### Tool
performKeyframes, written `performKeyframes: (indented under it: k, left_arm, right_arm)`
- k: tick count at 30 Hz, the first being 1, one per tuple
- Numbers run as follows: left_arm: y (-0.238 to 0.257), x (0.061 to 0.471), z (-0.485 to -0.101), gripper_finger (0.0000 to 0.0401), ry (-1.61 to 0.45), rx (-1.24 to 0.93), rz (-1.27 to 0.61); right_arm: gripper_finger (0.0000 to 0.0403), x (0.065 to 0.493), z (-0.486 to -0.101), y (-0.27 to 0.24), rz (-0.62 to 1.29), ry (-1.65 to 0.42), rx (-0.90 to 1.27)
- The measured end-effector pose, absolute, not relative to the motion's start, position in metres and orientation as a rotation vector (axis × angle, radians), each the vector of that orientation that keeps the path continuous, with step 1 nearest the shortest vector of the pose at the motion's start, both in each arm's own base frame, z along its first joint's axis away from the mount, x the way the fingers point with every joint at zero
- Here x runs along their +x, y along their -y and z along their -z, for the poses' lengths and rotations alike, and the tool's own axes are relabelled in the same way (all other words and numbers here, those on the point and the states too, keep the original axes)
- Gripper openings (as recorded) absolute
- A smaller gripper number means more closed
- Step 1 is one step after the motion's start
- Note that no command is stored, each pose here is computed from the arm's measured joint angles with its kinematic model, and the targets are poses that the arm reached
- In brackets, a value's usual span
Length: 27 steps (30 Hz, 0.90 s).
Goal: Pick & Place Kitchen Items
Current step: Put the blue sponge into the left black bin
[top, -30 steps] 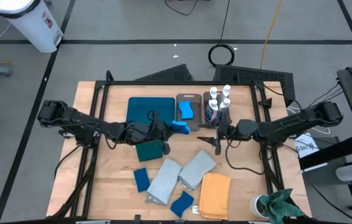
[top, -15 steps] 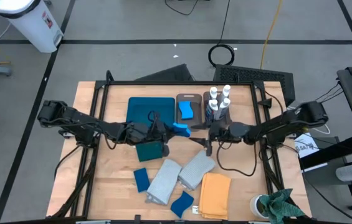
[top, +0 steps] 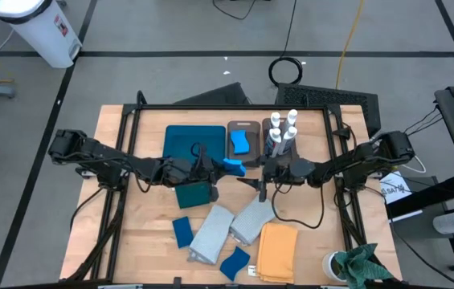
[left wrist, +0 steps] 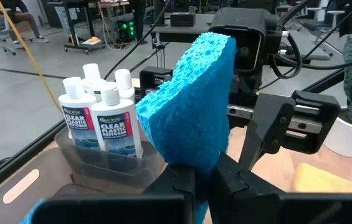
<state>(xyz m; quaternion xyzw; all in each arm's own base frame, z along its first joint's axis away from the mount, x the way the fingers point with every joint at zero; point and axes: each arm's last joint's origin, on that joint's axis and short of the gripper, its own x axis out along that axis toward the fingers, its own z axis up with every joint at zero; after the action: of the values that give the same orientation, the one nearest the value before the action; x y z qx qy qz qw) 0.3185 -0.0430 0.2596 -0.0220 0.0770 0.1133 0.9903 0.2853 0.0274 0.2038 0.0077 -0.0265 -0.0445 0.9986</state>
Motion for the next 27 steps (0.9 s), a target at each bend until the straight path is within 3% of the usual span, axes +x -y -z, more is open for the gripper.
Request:
performKeyframes:
  k: [6, 12, 17, 24, 27]
  left_arm:
    - [0.043, 0.3182, -0.2582, 0.0031, -0.168, -0.044, -0.229]
    - [0.043, 0.3182, -0.2582, 0.0011, -0.167, -0.056, -0.23]
    - [0.0431, 0.3182, -0.2583, 0.0032, -0.166, -0.073, -0.226]
    - [0.0437, 0.3183, -0.2582, 0.003, -0.167, -0.082, -0.204]
    - [0.0438, 0.3183, -0.2582, 0.0026, -0.166, -0.097, -0.203]
  right_arm:
    - [0.0212, 0.2853, -0.2037, -0.0274, 0.09, 0.051, -0.004]
    - [0.0196, 0.2852, -0.2036, -0.0276, 0.09, 0.051, -0.005]
    - [0.014, 0.2852, -0.2036, -0.0276, 0.09, 0.051, -0.004]
    - [0.0023, 0.2852, -0.2036, -0.0275, 0.075, 0.05, -0.029]
    - [0.0008, 0.2849, -0.2044, -0.0281, 0.044, 0.053, -0.046]
